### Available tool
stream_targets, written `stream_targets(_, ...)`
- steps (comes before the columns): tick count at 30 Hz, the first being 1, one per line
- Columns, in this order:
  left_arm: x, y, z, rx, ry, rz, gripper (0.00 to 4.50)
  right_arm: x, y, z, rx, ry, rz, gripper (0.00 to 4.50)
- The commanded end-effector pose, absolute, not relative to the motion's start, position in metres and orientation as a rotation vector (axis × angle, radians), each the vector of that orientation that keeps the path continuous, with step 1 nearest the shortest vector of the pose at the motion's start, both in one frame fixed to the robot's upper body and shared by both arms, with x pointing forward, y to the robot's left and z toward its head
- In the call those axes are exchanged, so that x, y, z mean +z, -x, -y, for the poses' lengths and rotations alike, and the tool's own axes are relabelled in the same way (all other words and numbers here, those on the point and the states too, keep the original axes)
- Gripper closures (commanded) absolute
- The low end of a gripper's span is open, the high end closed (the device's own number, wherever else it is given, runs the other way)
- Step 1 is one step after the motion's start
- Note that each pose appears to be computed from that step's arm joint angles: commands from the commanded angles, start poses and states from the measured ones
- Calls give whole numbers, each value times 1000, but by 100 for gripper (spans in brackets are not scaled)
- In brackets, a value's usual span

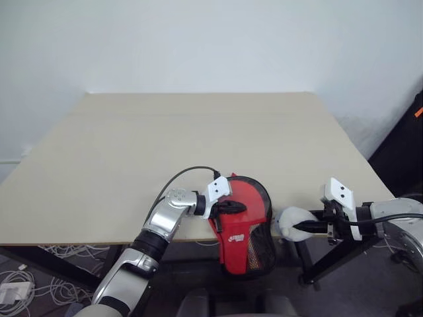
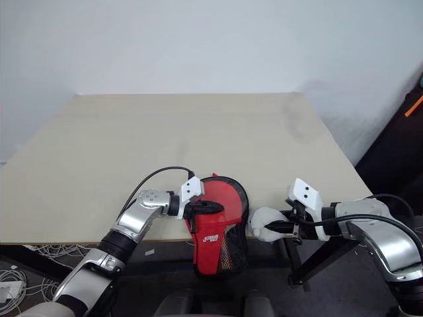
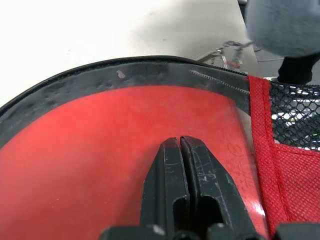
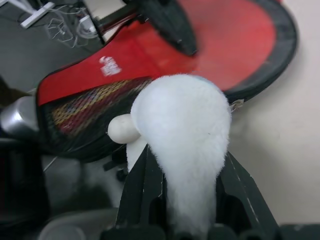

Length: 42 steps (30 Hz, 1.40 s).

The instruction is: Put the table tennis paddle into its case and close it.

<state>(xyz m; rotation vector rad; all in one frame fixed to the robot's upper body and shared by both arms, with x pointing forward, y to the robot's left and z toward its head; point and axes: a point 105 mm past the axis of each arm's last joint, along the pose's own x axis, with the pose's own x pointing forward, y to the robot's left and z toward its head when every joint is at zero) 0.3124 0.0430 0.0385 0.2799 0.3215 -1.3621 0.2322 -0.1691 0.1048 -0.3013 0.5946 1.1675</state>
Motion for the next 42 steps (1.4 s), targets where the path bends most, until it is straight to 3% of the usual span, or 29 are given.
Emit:
stream_targets(1, 15, -307, -55, -1343, -307, -438, 450, 118, -225, 167, 1213, 328, -557, 371)
stream_targets(21, 17, -314, -60, -1334, -320, -441, 450, 92, -155, 179, 1472, 501, -731, 371)
stream_targets(42, 23, -325, -64, -1305, -328, -439, 450, 109, -117, 128, 1746, 512, -584, 371)
